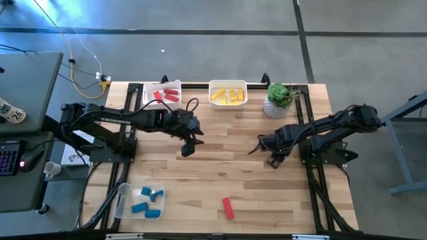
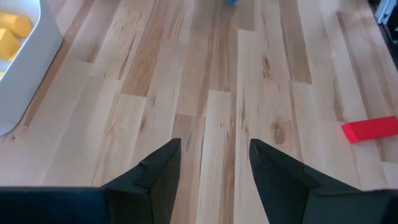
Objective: Sort & place blocks by color
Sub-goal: Put the blue block into the transparent bin
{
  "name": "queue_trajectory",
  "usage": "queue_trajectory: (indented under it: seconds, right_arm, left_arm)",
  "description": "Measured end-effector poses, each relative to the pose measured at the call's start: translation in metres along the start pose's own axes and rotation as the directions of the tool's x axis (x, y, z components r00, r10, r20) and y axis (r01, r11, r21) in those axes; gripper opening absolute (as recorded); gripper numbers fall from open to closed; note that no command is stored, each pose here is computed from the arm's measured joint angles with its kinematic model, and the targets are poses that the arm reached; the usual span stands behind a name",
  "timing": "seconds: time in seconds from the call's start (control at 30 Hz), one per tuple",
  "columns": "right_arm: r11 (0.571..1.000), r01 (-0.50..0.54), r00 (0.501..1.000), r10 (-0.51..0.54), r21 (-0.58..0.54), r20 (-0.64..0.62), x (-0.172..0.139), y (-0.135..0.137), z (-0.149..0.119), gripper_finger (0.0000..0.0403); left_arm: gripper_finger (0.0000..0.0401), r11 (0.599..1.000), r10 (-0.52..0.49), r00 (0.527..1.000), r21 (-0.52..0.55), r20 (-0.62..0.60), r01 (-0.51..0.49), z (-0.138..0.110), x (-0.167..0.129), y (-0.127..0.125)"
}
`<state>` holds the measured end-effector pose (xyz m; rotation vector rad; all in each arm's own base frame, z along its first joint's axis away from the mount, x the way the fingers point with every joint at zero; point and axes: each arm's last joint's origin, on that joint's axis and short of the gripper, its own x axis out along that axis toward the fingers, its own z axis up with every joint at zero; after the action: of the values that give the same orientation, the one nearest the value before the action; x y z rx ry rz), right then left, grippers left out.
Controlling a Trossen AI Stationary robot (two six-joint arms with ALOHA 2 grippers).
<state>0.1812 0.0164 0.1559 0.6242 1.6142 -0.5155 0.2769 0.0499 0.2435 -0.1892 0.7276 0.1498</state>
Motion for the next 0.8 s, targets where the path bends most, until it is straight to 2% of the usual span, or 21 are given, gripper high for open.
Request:
queue_trajectory:
  seconds: [0.23, 0.53, 0.7, 0.8]
  right_arm:
    - [0.988, -0.119, 0.970, 0.137, -0.100, 0.203, -0.029, 0.038, 0.007, 0.0100]
    - [0.953, -0.209, 0.874, 0.282, -0.217, 0.395, -0.075, 0.080, 0.000, 0.0100]
    - [0.914, -0.289, 0.773, 0.398, -0.283, 0.494, -0.095, 0.099, -0.001, 0.0100]
    - [0.874, -0.347, 0.687, 0.483, -0.339, 0.542, -0.103, 0.109, 0.000, 0.0100]
  left_arm:
    - [0.0177, 0.996, -0.033, 0.999, 0.087, 0.031, 0.030, 0.002, 0.001, -0.011]
    - [0.0177, 0.954, -0.104, 0.989, 0.292, 0.109, 0.069, 0.006, 0.000, -0.040]
    - [0.0177, 0.918, -0.083, 0.976, 0.396, 0.203, -0.005, 0.011, -0.003, -0.057]
    - [0.0177, 0.888, -0.064, 0.966, 0.455, 0.252, -0.060, 0.013, -0.005, -0.067]
